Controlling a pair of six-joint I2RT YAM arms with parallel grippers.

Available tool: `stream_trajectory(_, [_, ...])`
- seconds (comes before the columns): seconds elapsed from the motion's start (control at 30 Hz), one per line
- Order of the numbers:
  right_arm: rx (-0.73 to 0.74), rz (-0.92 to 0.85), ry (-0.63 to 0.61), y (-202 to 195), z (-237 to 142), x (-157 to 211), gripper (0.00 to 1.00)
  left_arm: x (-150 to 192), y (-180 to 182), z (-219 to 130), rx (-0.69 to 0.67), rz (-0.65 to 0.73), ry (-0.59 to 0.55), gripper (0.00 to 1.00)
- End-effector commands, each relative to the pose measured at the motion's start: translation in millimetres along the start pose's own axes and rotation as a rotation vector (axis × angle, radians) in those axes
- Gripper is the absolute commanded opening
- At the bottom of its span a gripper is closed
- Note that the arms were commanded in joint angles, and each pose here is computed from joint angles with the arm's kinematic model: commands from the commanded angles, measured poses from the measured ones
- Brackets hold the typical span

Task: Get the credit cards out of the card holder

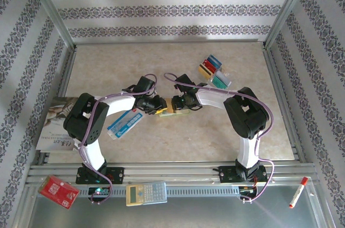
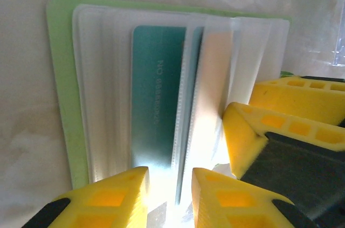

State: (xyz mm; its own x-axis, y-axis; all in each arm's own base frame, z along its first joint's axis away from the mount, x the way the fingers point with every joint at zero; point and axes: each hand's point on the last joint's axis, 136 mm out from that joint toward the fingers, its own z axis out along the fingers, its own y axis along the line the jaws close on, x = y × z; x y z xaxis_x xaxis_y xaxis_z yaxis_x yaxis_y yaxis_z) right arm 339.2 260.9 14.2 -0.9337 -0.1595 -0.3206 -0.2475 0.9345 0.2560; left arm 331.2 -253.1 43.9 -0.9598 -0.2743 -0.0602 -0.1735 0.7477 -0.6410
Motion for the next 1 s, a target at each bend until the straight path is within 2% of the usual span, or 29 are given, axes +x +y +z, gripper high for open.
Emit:
stream_trajectory(0.0, [0.105, 0.046, 0.201, -35, 26, 59, 0.42, -3, -19, -22, 0.026, 0.06, -0.049, 0.28])
stream_trajectory(0.33, [0.101, 0.056, 0.204, -37, 27, 60, 0.42, -1, -30, -7, 0.103, 0.039, 0.005, 0.27])
stream_trajectory(0.6, [0.099, 0.059, 0.205, -37, 26, 60, 0.42, -3, -7, 5, -0.002, 0.027, 0.012, 0.25])
stream_trajectory(0.97, [0.093, 0.065, 0.202, -37, 25, 59, 0.41, 0, -15, 19, 0.07, 0.013, 0.055, 0.25])
